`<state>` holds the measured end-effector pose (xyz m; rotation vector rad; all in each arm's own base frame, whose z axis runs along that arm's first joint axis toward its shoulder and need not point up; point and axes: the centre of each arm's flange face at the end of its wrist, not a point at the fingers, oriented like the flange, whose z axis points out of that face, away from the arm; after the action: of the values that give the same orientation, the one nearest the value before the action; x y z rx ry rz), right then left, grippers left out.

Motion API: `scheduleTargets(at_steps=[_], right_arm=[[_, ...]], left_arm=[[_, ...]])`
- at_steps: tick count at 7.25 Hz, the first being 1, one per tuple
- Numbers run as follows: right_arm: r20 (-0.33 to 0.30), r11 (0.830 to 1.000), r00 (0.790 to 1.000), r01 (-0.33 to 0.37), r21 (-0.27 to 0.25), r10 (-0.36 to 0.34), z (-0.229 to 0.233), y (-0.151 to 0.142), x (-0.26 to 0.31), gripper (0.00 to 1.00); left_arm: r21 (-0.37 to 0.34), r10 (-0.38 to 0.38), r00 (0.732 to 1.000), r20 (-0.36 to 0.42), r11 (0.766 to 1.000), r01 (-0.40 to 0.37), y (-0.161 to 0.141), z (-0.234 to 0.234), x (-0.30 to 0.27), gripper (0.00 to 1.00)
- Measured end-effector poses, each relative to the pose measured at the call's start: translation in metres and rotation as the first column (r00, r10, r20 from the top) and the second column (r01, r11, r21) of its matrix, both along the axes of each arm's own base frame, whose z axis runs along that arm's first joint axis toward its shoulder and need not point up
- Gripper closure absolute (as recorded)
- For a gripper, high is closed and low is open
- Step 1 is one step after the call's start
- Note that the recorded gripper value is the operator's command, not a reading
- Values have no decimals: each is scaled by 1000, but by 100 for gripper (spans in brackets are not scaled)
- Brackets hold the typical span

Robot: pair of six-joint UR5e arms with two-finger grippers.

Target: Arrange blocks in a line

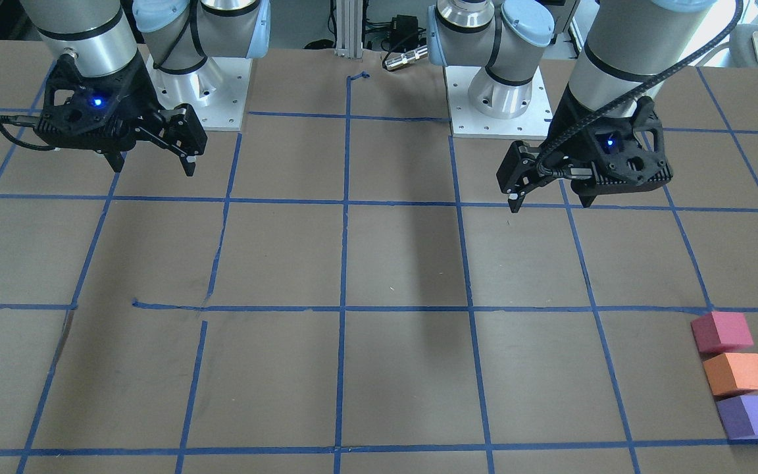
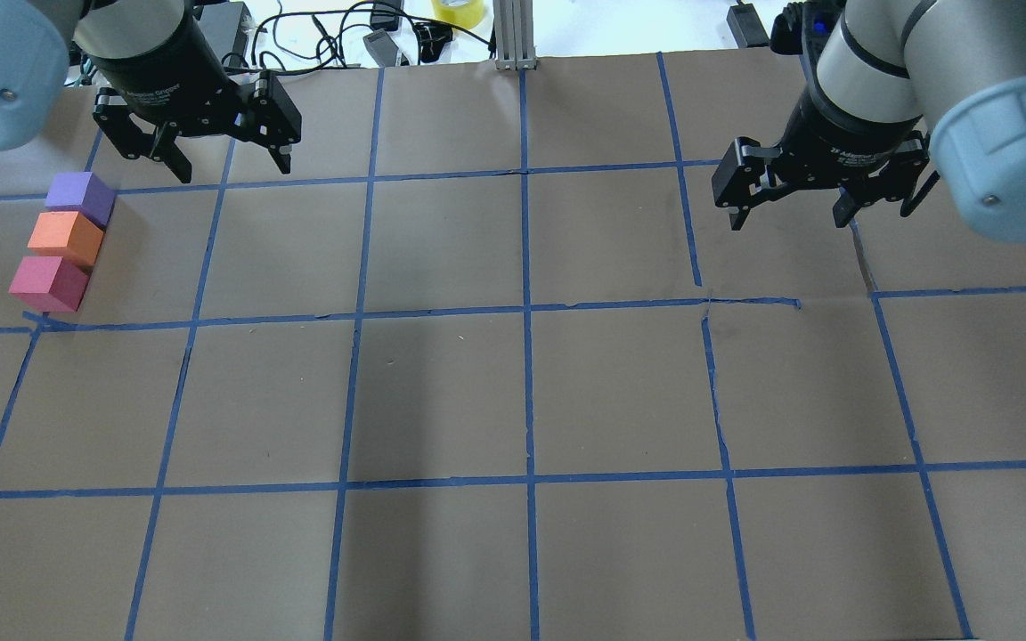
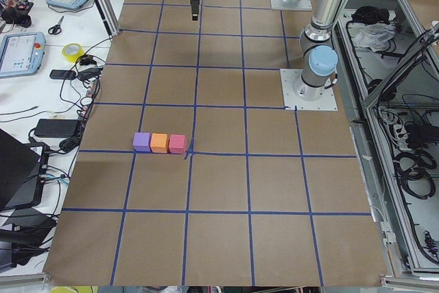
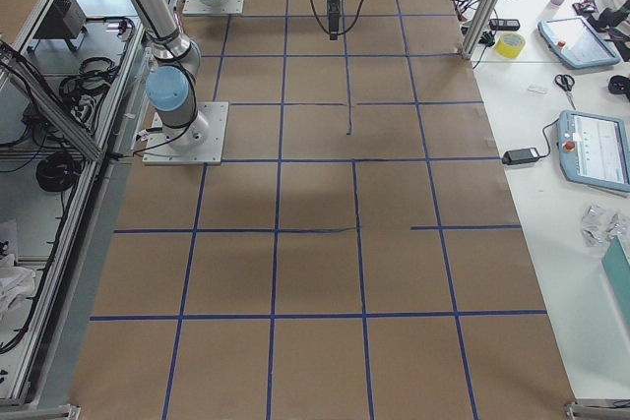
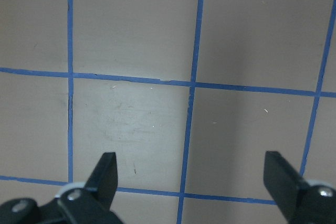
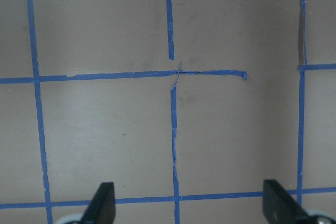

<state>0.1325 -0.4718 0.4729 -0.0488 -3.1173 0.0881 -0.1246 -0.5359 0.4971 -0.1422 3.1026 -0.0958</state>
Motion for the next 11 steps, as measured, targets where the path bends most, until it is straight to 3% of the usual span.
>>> scheduleTargets(at_steps=[3,11], right_arm=[[0,1000,1000,0,0,0,0,0,0,0],[-1,1000,1000,0,2,0,-1,0,0,0]], left_arm=[[-1,-61,997,-45,998,61,0,1,0,0],[-11,-62,996,-60,998,61,2,5,1,0]])
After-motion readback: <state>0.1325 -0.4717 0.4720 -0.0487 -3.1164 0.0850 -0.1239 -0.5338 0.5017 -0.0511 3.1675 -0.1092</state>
